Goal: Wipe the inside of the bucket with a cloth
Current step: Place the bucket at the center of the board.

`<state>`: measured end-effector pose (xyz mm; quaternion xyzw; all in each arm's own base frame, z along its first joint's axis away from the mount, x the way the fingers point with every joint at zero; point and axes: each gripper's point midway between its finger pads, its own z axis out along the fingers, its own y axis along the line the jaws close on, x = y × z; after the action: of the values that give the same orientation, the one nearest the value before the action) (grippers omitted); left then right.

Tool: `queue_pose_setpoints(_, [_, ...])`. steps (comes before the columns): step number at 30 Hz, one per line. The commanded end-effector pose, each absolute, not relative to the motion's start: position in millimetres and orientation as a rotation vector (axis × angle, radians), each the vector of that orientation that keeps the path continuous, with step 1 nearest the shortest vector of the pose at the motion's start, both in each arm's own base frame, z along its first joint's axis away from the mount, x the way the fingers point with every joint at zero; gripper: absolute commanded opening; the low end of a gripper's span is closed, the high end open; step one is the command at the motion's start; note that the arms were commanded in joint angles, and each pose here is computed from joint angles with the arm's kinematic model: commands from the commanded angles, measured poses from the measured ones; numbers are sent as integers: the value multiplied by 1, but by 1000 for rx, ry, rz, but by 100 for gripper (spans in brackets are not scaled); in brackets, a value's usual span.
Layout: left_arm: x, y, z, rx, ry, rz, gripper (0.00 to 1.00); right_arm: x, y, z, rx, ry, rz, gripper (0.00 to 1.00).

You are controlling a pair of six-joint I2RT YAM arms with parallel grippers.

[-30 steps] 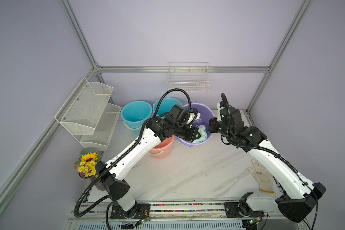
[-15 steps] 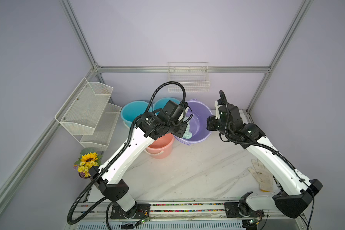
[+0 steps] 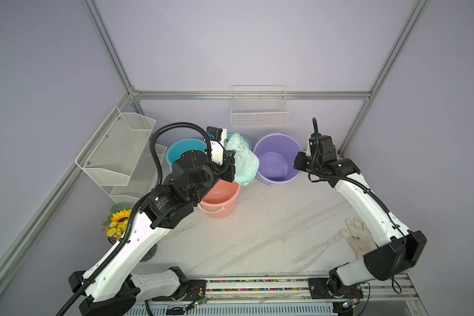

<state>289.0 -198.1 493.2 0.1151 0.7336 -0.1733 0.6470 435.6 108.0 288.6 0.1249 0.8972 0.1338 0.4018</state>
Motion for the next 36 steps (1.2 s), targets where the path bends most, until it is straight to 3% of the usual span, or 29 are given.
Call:
queue_pose_setpoints(1, [298,-184,483,204,1684,-296,0,458,107,288,359,2274,451,0])
queue_pose_setpoints(17, [257,-98,398,-35,1901,-85,0,539,75,182,570,2546,441,0])
queue_pose_setpoints(27, [243,-56,346,-195,2061,109,12,547,75,196,564,2530,446,29])
queue_pose_setpoints(36, [257,-71,335,-162,2113,-18,0,524,71,226,523,2501,429,39])
